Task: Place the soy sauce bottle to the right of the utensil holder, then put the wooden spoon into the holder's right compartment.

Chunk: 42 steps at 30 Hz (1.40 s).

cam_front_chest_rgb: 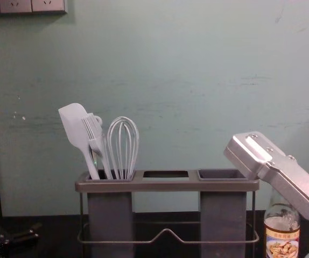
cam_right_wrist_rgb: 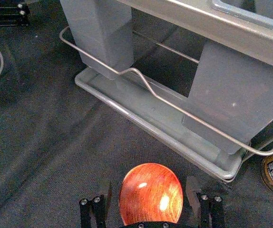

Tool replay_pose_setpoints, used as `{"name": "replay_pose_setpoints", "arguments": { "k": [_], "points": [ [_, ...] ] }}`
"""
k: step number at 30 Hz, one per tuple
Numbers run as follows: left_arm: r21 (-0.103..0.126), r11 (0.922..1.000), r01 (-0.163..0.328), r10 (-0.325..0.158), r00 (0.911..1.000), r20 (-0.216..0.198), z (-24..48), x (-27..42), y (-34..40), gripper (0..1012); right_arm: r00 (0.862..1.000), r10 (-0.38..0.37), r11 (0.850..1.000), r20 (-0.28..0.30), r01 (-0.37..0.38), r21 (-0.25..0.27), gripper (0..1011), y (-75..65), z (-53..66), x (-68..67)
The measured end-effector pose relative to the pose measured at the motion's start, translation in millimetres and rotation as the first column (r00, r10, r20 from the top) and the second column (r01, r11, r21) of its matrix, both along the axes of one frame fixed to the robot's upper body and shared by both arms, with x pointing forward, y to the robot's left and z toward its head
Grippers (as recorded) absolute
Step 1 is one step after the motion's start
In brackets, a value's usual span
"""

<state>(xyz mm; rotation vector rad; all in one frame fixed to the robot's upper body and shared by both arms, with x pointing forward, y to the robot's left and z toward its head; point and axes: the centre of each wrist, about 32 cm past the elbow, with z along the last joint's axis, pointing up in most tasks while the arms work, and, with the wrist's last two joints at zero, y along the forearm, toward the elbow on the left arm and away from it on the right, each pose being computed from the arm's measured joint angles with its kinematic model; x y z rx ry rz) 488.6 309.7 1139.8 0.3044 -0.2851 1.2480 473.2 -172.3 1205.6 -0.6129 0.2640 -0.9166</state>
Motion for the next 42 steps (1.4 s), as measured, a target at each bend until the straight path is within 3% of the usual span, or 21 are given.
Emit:
{"name": "replay_pose_setpoints", "arguments": {
  "k": [39,42],
  "points": [
    [0.0,1.0,0.0,0.0,1.0,0.0,0.0,0.0,0.0,1005,0.999,-0.016,1.0,-0.032,0.016,-0.015,1003,1.7,-9.2,5.4],
    [0.0,1.0,0.0,0.0,1.0,0.0,0.0,0.0,0.0,1005,0.999,-0.016,1.0,-0.031,0.015,-0.014,956,1.8,-9.0,5.3]
  ]
}}
